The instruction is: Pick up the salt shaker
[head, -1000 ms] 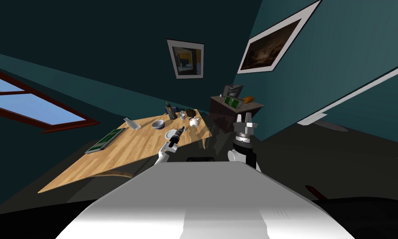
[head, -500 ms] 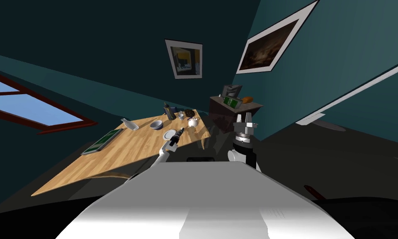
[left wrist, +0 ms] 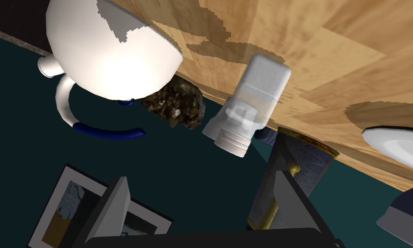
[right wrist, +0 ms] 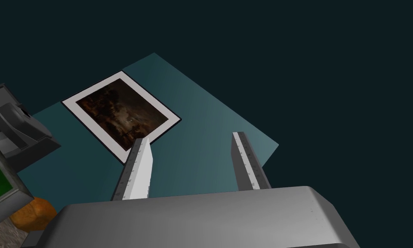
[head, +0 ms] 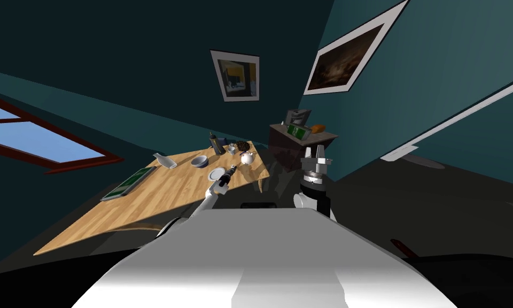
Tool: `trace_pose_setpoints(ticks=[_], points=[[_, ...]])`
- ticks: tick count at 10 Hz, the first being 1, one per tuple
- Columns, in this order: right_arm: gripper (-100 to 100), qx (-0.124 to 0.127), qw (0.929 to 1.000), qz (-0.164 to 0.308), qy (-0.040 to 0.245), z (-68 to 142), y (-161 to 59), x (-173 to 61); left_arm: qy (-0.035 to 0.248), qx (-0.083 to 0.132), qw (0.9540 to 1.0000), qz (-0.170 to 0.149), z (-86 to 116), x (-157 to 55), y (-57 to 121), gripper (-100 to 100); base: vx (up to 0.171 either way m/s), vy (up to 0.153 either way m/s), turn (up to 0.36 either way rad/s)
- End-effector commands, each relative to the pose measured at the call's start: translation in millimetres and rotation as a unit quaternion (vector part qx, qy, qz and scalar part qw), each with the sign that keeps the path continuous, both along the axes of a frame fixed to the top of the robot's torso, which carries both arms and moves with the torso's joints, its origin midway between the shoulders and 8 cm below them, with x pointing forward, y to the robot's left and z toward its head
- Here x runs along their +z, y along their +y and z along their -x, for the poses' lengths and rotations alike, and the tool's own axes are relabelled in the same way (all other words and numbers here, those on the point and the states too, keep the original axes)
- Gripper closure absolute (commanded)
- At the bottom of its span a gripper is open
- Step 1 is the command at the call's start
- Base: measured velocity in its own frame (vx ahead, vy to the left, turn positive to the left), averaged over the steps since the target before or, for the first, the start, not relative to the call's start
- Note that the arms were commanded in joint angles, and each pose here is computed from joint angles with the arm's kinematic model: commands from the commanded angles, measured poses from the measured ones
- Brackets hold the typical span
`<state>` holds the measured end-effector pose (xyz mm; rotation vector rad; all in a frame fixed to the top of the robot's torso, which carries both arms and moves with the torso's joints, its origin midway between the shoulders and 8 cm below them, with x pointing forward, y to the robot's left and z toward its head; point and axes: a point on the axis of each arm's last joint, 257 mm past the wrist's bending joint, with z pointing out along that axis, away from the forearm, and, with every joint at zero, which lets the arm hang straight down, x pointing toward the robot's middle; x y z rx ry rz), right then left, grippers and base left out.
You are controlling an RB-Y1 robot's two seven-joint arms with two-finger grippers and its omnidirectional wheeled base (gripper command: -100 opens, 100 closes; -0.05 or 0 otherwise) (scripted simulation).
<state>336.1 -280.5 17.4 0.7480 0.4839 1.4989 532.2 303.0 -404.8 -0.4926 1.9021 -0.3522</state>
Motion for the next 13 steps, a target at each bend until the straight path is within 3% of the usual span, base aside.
trace_pose_setpoints(ticks=[1,7,12,13], points=[[0,0.000,1.0000,0.000,0.000,0.0,0.0,0.0,0.014,0.003,0.9998,-0.016,-3.4,-7.3,8.7,-100,0.017,-0.030,-0.010],[0,0.000,1.0000,0.000,0.000,0.0,0.0,0.0,0.067,0.021,0.9958,-0.059,-1.1,-36.6,46.4,-100,0.024,-0.056,-0.004],[0,0.000,1.0000,0.000,0.000,0.0,0.0,0.0,0.118,0.049,0.9857,-0.109,-0.4,-50.5,99.9,-100,0.049,-0.072,-0.007],[0,0.000,1.0000,0.000,0.000,0.0,0.0,0.0,0.122,0.051,0.9852,-0.109,2.2,-53.4,101.4,-100,0.025,-0.044,0.002]])
